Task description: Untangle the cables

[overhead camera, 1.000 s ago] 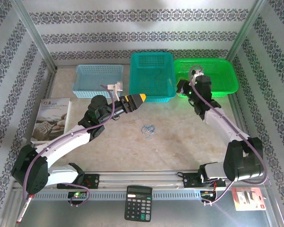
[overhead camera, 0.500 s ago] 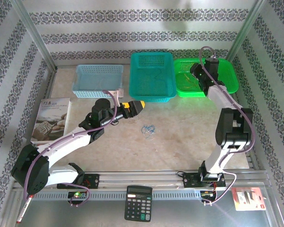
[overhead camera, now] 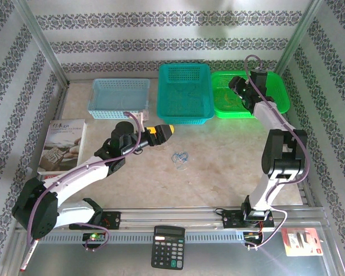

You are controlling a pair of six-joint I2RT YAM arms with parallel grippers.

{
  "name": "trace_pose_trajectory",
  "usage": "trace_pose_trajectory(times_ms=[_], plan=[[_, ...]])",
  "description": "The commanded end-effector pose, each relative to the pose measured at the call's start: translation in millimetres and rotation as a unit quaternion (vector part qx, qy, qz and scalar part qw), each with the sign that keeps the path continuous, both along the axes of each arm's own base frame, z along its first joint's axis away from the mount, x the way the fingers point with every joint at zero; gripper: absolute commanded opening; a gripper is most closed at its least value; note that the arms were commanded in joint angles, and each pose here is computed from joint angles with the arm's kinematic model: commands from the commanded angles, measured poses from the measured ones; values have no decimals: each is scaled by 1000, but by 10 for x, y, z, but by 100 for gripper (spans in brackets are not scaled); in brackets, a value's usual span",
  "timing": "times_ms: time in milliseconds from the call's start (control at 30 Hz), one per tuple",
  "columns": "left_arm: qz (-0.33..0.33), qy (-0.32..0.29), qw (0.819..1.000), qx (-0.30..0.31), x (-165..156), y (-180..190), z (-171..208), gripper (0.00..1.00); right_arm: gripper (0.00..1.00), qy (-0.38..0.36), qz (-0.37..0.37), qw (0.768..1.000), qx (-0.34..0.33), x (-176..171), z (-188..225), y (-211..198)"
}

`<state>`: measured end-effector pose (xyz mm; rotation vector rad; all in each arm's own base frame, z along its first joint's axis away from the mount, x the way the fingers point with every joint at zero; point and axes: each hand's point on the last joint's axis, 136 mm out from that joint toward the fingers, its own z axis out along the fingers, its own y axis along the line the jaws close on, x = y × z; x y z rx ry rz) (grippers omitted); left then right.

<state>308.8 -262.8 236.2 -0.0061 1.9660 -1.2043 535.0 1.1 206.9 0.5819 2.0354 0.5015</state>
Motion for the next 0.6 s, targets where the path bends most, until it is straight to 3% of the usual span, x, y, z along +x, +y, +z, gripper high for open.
trace_pose_trajectory(times_ms=[0, 333, 567], plan=[[14, 7, 1000, 27, -4, 71, -135, 100, 51, -42, 40, 998, 18, -143, 332, 275], [63, 54, 990, 118, 49, 321, -574, 100, 52, -58, 147, 987, -6, -861, 316, 1176], [59, 94, 971, 211, 68, 429, -910, 100, 52, -34, 219, 974, -41, -1546, -86, 1722]])
